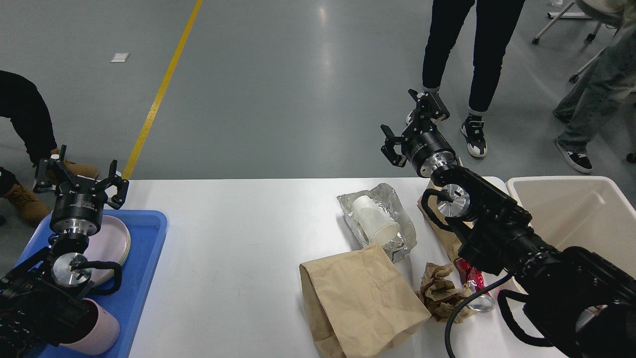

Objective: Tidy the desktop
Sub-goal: 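Raise the right arm up and away from the bags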

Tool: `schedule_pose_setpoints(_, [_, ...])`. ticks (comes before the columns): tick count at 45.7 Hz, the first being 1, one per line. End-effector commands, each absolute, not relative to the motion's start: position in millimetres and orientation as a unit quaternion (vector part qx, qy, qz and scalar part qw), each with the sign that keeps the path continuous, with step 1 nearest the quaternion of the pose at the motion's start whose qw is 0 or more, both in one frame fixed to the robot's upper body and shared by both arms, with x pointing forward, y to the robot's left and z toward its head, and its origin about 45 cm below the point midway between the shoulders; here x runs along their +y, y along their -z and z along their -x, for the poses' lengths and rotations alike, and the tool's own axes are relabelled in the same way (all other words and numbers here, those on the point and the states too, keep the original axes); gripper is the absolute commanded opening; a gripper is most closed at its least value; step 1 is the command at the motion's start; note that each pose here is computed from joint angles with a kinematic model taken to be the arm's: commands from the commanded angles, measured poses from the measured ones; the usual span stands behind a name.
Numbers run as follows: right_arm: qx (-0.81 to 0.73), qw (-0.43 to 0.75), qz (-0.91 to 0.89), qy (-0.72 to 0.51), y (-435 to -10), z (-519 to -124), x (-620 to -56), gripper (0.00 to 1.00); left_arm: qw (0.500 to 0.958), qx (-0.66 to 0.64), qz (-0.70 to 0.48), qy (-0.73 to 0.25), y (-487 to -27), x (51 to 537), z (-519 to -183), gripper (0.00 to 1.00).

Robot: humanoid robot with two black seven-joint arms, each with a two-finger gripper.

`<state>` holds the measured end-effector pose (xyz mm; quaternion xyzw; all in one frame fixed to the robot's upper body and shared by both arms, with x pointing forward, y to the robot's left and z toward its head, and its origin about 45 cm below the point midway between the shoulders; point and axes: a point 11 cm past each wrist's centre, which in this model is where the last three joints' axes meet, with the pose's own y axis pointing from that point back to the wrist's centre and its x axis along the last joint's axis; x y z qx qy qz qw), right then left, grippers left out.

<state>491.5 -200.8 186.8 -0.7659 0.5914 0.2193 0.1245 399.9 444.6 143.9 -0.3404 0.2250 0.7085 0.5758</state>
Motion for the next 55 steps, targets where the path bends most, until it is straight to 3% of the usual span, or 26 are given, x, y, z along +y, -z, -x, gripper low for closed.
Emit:
schedule_pose_setpoints(1, [0.587,0.130,0.771,-0.208,-201,-499,-198,1.00,0.576,0.225,0.340,-0.709,-144,445,-400,0.96])
schedule_pose_setpoints(12, [0.611,0.132,0.760,-0.175,-223,-509,-242,1.00,0.576,0.225,0.341,-0.709,-144,445,-400,0.96])
schedule_pose_setpoints(21, [0.603,0.149,0.769,-0.149,-258,-523,-238,1.00,0.576,0.225,0.341,-0.708,-144,444,-400,0.96])
schedule_pose_setpoints(48, [0.600,0.148,0.773,-0.145,-262,-524,-236,1.00,0.576,0.225,0.341,-0.709,-144,445,-400,0.96])
schedule_pose_setpoints(55, [0.619,0.122,0.767,-0.117,-267,-526,-266,1.00,0.576,0.225,0.341,-0.709,-144,445,-400,0.96])
